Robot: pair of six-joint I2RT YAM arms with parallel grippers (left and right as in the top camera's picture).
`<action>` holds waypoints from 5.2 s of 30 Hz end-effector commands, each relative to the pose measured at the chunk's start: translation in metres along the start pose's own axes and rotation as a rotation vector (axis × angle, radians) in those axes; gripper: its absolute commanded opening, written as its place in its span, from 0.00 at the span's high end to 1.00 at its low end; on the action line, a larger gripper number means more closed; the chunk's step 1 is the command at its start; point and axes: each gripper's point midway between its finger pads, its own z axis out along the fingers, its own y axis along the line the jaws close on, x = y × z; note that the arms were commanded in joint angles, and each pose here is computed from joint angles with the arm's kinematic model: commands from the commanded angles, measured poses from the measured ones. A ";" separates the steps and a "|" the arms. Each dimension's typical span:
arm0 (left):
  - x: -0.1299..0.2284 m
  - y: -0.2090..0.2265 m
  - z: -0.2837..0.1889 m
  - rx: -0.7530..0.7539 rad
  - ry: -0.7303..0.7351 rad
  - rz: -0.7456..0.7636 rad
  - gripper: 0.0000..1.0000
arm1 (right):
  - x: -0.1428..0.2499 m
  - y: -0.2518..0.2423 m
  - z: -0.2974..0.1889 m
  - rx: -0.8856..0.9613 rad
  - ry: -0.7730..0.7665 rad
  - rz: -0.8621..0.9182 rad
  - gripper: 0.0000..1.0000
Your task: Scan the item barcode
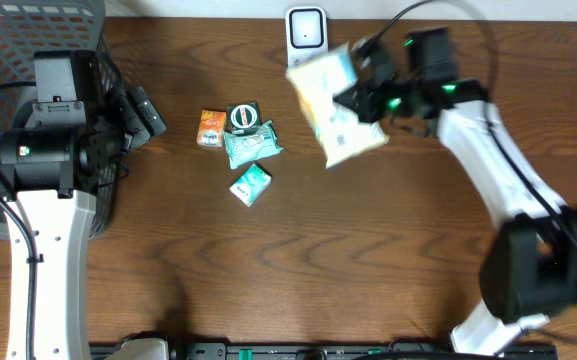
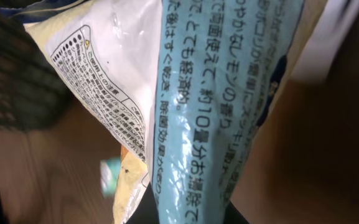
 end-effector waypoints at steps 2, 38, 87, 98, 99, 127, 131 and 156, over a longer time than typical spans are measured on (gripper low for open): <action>-0.001 0.002 -0.002 -0.006 -0.007 -0.013 0.02 | -0.052 0.047 -0.032 -0.103 -0.170 -0.165 0.99; -0.001 0.002 -0.002 -0.006 -0.007 -0.013 0.02 | -0.081 0.049 -0.036 -0.075 -0.262 0.087 0.99; -0.001 0.002 -0.002 -0.006 -0.007 -0.013 0.02 | -0.016 -0.058 -0.042 0.705 -0.048 0.047 0.99; -0.001 0.002 -0.002 -0.005 -0.007 -0.013 0.02 | 0.043 -0.122 -0.073 1.576 0.410 -0.356 0.99; -0.001 0.002 -0.002 -0.005 -0.007 -0.013 0.02 | 0.049 -0.125 -0.071 1.615 0.445 -0.381 0.99; -0.001 0.002 -0.002 -0.006 -0.007 -0.013 0.02 | 0.095 -0.037 0.048 1.264 0.492 -0.561 0.13; -0.001 0.002 -0.002 -0.006 -0.007 -0.013 0.02 | 0.099 -0.061 0.040 1.231 0.532 -0.503 0.13; -0.001 0.002 -0.002 -0.006 -0.007 -0.013 0.03 | 0.145 -0.158 0.043 1.227 0.559 -0.279 0.13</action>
